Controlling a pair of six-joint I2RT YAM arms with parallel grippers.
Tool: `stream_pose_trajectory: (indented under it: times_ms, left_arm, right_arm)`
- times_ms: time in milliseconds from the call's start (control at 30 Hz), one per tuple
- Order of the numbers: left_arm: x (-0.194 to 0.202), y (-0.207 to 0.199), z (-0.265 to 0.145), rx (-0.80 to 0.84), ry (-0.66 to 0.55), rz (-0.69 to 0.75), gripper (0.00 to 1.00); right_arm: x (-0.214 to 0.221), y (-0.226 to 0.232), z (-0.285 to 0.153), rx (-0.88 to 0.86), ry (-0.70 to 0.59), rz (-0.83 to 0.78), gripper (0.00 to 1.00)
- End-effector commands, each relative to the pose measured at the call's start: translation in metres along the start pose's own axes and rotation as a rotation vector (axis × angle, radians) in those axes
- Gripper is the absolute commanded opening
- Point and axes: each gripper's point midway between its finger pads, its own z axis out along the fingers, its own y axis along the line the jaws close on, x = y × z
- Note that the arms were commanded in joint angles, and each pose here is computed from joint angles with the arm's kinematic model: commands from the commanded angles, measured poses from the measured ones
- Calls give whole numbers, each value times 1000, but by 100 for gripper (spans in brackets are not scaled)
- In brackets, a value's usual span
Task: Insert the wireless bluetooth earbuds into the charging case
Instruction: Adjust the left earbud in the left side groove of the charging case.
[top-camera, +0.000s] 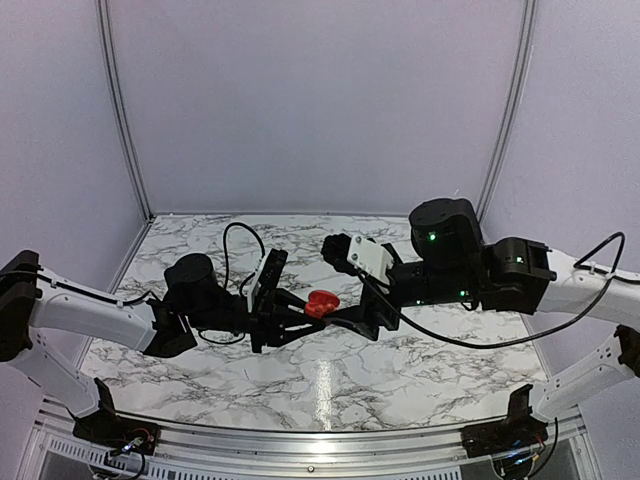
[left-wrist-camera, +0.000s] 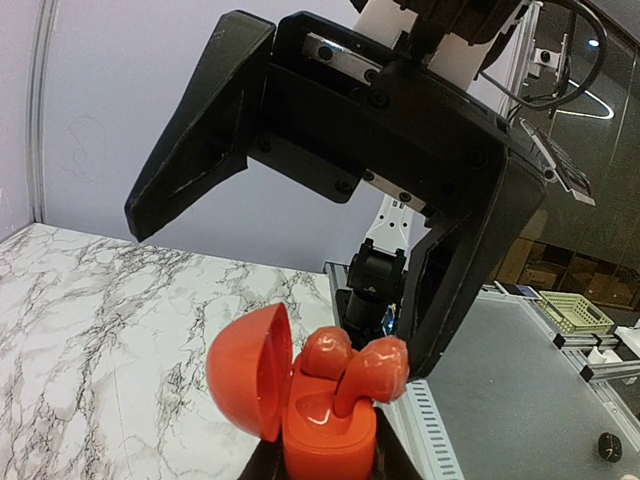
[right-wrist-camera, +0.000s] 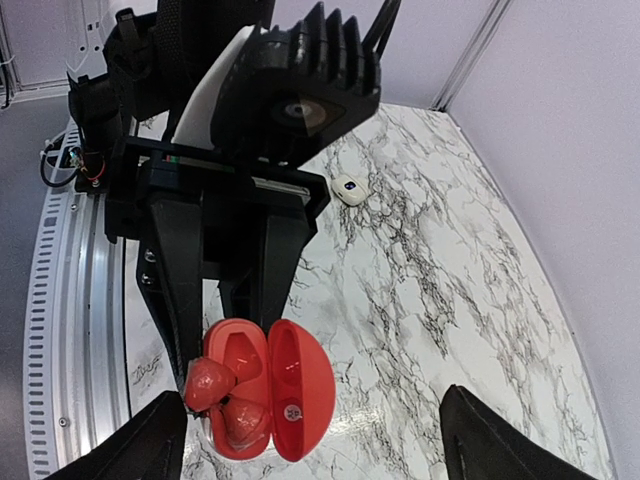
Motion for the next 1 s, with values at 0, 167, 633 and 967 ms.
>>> stream_pose_trajectory:
  times_ms: [0,167,633,967]
  left_arm:
    - [-9,0,4,12,-14,26,0]
    - [-8,1,4,6,-13,34,0]
    - [-1,2,6,-25,12,70,0]
    - [-1,3,7,-51,18,107,0]
  right_arm:
    - [-14,-11,-1,41,-35,16,87]
    - [-12,-11,5,41,-27,27,87]
    - [-8,-20,14,42,-30,85,87]
    - [3,-19,23,31,5,100,86]
